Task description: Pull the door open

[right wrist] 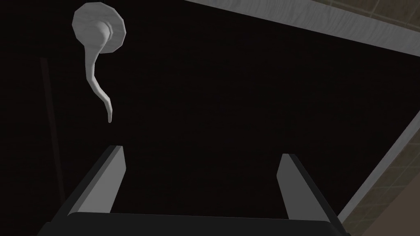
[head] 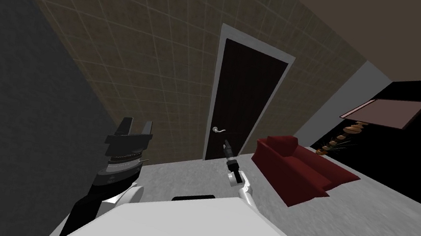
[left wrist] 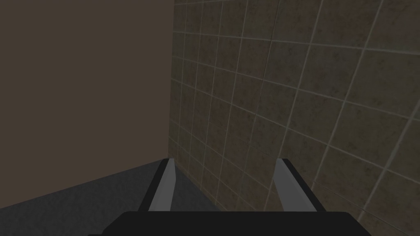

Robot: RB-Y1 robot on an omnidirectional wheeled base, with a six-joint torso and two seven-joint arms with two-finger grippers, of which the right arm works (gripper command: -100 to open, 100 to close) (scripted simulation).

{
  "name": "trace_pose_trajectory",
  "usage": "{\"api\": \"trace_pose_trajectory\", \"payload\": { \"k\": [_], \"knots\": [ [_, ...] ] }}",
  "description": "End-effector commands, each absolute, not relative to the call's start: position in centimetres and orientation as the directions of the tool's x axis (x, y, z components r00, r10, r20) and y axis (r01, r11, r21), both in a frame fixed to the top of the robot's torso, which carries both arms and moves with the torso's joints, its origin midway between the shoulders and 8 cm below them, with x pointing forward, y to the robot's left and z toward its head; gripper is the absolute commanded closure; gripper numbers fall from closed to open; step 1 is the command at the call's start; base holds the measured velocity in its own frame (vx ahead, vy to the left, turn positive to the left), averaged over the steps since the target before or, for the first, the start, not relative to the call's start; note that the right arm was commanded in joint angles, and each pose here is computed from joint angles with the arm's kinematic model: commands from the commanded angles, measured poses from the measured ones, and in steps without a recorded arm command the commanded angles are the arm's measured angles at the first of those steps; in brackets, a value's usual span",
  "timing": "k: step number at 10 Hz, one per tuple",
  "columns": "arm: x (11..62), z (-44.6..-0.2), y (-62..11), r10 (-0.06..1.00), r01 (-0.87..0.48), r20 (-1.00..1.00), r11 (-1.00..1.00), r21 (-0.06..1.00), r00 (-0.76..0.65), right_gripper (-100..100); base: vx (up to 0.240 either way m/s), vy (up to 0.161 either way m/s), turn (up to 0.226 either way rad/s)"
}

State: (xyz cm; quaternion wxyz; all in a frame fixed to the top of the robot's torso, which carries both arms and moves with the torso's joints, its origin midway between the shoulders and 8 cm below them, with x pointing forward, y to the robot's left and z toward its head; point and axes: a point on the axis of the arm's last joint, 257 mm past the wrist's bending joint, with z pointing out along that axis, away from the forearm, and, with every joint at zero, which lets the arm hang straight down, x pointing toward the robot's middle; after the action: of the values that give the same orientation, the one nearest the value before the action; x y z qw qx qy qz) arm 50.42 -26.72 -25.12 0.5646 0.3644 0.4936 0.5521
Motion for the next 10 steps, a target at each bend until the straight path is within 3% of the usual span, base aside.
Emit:
{"api": "trace_pose_trajectory", "payload": {
  "k": [1, 10],
  "knots": [
    [50.7, -26.2, -27.1, 0.983, -0.238, -0.152, 0.124, 0.963, -0.102, -100, 0.063, 0.016, 0.000],
    [51.6, -30.8, -28.7, 0.984, -0.135, -0.134, 0.118, 0.984, -0.119, -100, 0.071, 0.006, 0.001]
  ]
}}
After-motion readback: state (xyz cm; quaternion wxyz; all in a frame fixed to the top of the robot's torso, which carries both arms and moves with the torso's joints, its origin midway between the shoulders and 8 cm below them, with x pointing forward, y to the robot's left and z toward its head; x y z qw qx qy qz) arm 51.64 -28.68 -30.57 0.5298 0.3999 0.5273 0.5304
